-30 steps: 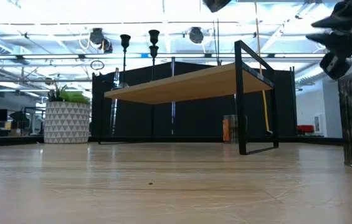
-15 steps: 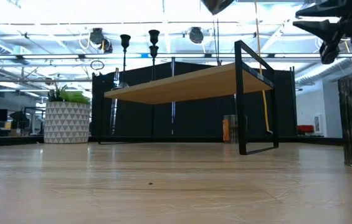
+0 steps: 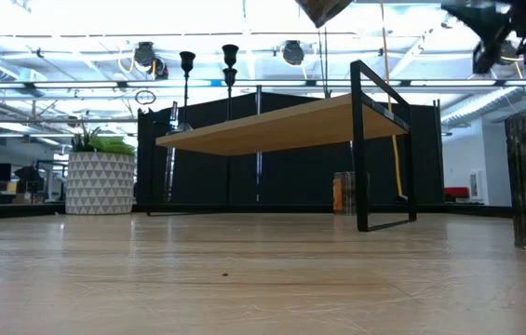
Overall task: Pick & Place candle stick holders
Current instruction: Put the black scented candle on the shelf
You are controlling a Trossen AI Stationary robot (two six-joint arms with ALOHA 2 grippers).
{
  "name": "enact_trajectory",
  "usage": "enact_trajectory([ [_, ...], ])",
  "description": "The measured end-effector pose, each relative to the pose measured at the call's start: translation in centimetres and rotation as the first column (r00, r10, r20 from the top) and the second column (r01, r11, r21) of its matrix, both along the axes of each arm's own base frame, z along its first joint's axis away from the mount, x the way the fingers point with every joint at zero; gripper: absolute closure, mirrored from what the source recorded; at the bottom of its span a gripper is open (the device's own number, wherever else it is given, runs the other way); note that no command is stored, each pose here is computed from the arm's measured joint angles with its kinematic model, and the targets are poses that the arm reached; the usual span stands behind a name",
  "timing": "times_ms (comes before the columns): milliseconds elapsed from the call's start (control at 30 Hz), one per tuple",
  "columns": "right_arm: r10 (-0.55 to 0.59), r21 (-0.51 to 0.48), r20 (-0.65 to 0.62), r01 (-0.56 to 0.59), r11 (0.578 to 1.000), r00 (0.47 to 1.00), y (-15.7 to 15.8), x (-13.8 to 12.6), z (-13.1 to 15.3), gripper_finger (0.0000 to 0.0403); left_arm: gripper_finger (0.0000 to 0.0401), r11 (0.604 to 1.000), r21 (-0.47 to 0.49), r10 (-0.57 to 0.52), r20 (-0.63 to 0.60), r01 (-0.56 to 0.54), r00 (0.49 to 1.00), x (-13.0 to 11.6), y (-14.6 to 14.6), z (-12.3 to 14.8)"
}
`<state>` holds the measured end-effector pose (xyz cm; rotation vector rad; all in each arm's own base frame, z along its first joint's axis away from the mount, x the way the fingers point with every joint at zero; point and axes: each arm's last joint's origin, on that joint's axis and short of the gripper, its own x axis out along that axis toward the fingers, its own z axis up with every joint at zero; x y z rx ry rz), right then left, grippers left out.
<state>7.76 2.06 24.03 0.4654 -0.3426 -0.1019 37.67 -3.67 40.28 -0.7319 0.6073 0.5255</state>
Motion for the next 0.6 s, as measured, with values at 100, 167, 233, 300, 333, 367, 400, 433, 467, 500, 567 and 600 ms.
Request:
enact_trajectory([
  [100, 0.020, -0.112, 0.028, -0.016, 0.994, 0.999, 0.5, 0.7, 0.6, 0.0311, 0.0401, 1.000, -0.002, -0.002, 0.000, 0.002, 1.000, 0.0, 0.0, 0.0],
  [167, 0.013, -0.174, 0.034, -0.007, 0.985, 0.999, 0.8, 1.2, 0.8, 0.0301, 0.0401, 1.000, -0.008, -0.008, -0.001, 0.008, 1.000, 0.0, 0.0, 0.0],
  [233, -0.003, -0.227, 0.014, 0.006, 0.974, 1.000, 1.2, 1.9, 1.0, 0.0287, 0.0401, 1.000, -0.017, -0.017, -0.002, 0.017, 1.000, 0.0, -0.1, 0.0],
  [300, -0.017, -0.280, -0.016, 0.012, 0.960, 1.000, 1.5, 2.5, 1.4, 0.0269, 0.0401, 1.000, -0.020, -0.018, -0.003, 0.018, 1.000, 0.0, -0.1, 0.0],
  [333, -0.022, -0.302, -0.027, 0.013, 0.953, 0.999, 1.6, 2.8, 1.8, 0.0259, 0.0401, 1.000, -0.021, -0.017, -0.004, 0.017, 1.000, 0.0, -0.1, 0.0],
  [367, -0.024, -0.324, -0.036, 0.011, 0.946, 0.999, 1.8, 3.1, 2.2, 0.0248, 0.0401, 1.000, -0.021, -0.017, -0.006, 0.017, 1.000, 0.0, -0.1, 0.0],
  [400, -0.021, -0.347, -0.042, 0.005, 0.938, 0.999, 2.0, 3.4, 2.7, 0.0237, 0.0401, 1.000, -0.022, -0.018, -0.008, 0.018, 1.000, 0.0, -0.1, -0.1],
  [433, -0.027, -0.369, -0.052, 0.006, 0.929, 0.998, 2.2, 3.8, 3.2, 0.0225, 0.0401, 1.000, -0.023, -0.019, -0.008, 0.019, 1.000, 0.0, -0.1, -0.1],
  [467, -0.036, -0.395, -0.061, 0.009, 0.919, 0.998, 2.4, 4.2, 3.8, 0.0212, 0.0401, 1.000, -0.023, -0.019, -0.008, 0.019, 1.000, 0.0, -0.1, -0.1],
  [500, -0.048, -0.423, -0.074, 0.013, 0.906, 0.996, 2.6, 4.6, 4.4, 0.0199, 0.0401, 1.000, -0.023, -0.020, -0.008, 0.019, 1.000, 0.0, -0.1, -0.1],
  [567, -0.086, -0.481, -0.120, 0.018, 0.877, 0.989, 3.0, 5.6, 5.6, 0.0174, 0.0401, 1.000, -0.023, -0.020, -0.009, 0.020, 1.000, 0.0, -0.1, -0.1],
  [600, -0.109, -0.507, -0.147, 0.020, 0.862, 0.983, 3.3, 6.1, 6.1, 0.0161, 0.0401, 1.000, -0.023, -0.020, -0.009, 0.020, 1.000, 0.0, -0.1, -0.1],
])
